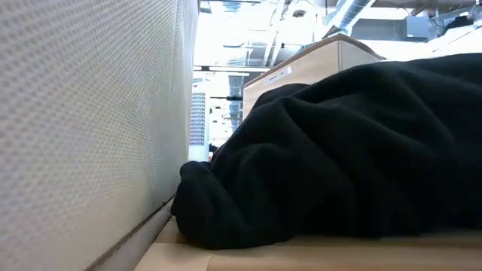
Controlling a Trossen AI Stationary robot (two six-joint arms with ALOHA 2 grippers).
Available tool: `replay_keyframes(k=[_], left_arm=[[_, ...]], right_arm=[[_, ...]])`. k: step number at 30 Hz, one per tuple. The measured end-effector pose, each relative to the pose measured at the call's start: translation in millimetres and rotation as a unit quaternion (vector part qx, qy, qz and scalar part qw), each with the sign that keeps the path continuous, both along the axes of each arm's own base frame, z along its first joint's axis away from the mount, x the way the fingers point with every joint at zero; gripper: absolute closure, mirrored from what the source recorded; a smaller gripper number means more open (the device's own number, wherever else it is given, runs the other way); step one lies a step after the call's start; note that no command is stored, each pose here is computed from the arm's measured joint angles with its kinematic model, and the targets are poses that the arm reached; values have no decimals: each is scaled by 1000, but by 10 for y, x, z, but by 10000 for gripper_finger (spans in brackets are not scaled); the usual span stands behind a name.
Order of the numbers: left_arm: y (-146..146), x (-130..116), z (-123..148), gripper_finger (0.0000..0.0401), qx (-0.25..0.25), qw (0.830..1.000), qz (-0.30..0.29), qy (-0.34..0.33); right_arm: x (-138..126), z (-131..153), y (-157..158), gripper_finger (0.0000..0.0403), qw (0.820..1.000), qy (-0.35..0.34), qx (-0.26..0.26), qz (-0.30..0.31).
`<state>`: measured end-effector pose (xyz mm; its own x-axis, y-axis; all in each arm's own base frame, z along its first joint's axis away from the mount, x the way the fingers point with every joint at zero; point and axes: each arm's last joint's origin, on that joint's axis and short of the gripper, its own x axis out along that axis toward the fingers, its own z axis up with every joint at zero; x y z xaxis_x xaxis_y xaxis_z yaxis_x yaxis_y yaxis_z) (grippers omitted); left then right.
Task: Sort clothes
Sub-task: Put the black jacket into the bottom laundry organizer
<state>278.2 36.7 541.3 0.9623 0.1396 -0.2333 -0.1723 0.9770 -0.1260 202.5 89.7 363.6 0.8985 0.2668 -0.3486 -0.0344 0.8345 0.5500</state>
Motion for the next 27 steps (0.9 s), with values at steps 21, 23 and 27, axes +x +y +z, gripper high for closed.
replay_keyframes(k=[21,23,27], left_arm=[[-508,-709,186,244,55,995,-87,11],[-509,-742,187,244,54,995,-88,13],[-507,-773,157,244,44,995,-87,31]], right_arm=[[389,-1121,904,152,935,351,30,-49],[466,-1235,941,152,932,358,25,-54],[643,-1367,995,152,938,339,43,-57]])
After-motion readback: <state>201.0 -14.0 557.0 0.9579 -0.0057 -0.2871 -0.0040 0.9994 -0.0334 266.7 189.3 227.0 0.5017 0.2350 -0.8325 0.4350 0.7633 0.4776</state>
